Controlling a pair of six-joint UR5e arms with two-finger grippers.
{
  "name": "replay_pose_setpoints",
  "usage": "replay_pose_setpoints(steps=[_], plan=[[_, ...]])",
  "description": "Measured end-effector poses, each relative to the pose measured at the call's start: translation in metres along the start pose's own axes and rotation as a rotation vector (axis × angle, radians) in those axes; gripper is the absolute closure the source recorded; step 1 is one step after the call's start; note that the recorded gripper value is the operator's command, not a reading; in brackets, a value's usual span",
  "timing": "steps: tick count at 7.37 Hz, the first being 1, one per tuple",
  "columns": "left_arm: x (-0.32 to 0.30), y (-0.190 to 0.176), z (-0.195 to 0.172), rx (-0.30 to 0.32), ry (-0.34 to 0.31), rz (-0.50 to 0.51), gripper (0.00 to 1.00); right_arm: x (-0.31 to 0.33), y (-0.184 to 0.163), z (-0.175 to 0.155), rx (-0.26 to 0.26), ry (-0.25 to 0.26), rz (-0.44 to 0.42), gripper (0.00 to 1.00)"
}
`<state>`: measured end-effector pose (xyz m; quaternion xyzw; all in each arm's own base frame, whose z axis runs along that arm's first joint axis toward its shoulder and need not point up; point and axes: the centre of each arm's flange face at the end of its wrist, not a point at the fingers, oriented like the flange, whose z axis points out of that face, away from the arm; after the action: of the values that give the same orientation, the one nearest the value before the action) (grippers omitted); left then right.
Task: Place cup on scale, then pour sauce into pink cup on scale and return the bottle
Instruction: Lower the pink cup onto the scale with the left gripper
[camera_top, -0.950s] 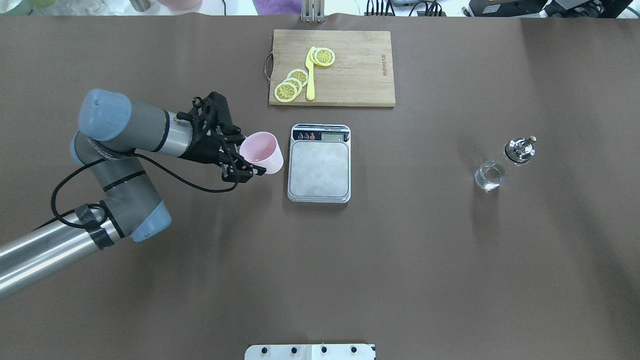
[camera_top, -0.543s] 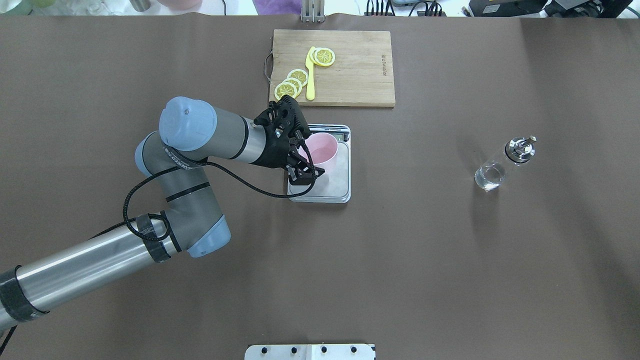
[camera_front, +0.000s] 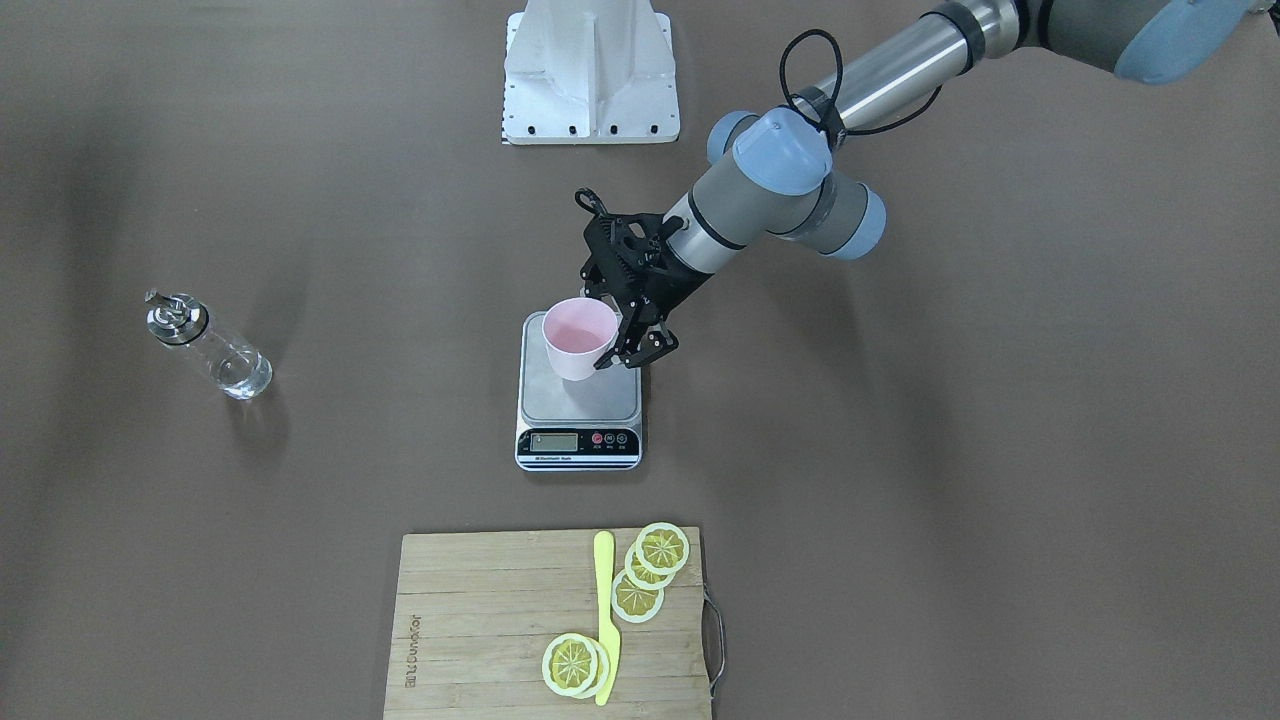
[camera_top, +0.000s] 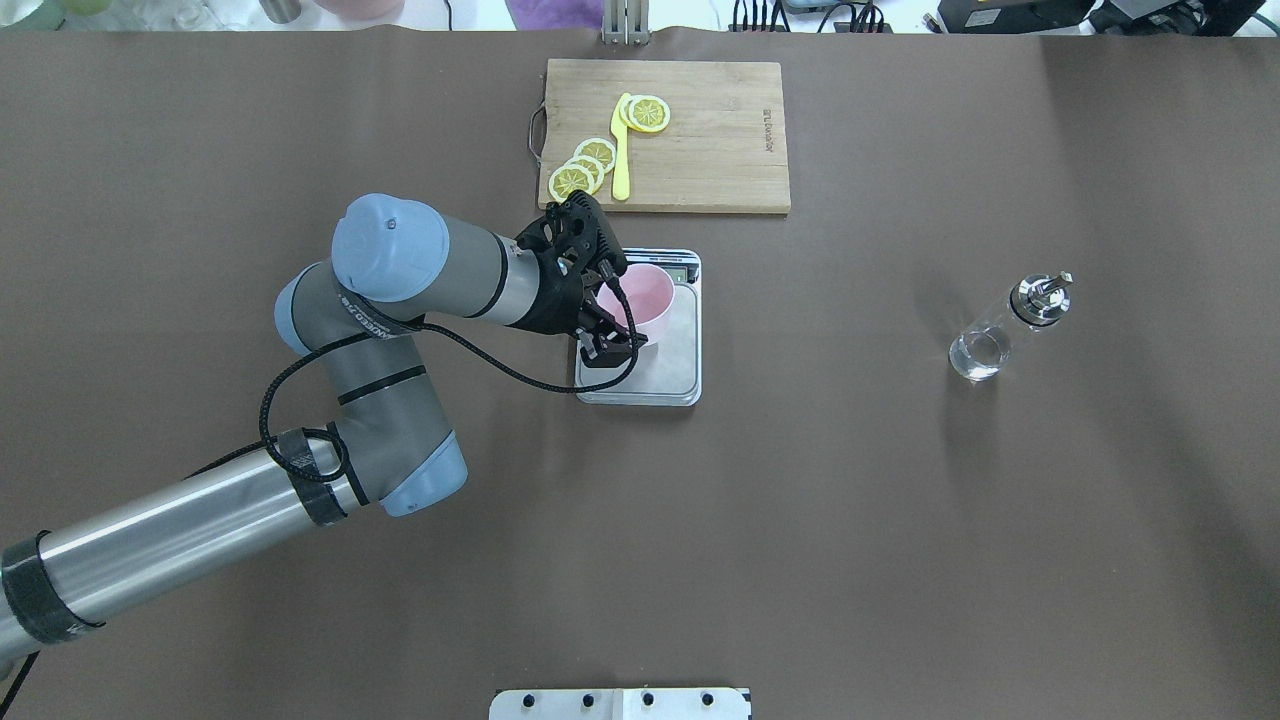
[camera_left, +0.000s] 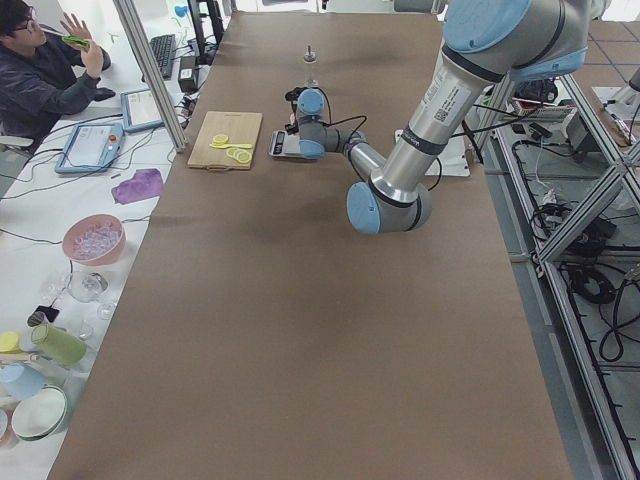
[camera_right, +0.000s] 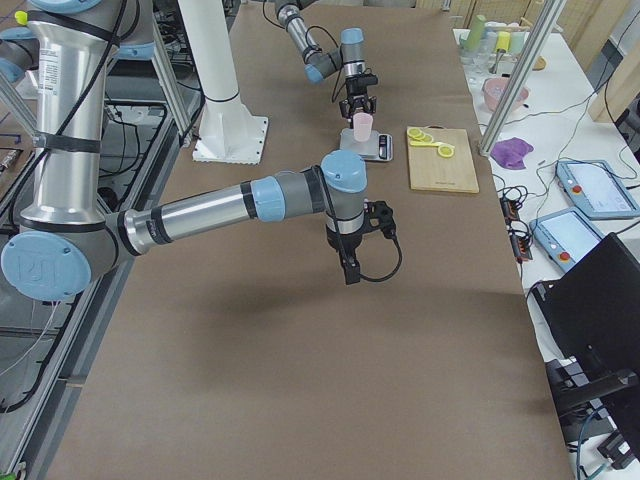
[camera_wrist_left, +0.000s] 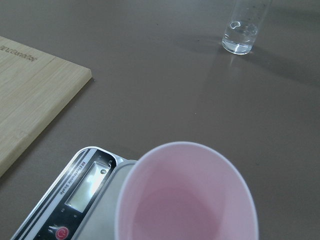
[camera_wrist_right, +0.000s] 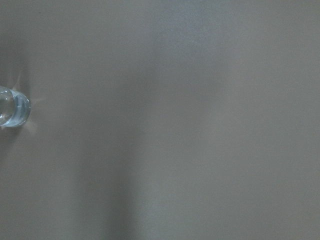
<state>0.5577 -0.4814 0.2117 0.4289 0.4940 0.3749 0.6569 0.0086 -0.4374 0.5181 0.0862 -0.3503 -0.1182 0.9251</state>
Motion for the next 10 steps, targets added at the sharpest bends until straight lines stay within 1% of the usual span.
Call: replay_pose_setpoints(steps=[2, 4, 7, 10], plan=[[0.008, 0.003, 0.006, -0.012, 0.008, -0.002, 0.67, 0.000, 0.000, 0.000, 0.001, 0.000, -0.001, 0.00], [0.015, 0.006, 0.011, -0.016, 0.009, -0.001, 0.62, 0.000, 0.000, -0.001, 0.001, 0.000, -0.001, 0.00], [0.016, 0.004, 0.011, -0.014, 0.006, 0.000, 0.58, 0.000, 0.000, 0.000, 0.000, 0.000, 0.000, 0.00], [0.012, 0.005, 0.011, -0.008, -0.021, -0.001, 0.54, 0.000, 0.000, -0.001, 0.000, 0.000, 0.000, 0.00]])
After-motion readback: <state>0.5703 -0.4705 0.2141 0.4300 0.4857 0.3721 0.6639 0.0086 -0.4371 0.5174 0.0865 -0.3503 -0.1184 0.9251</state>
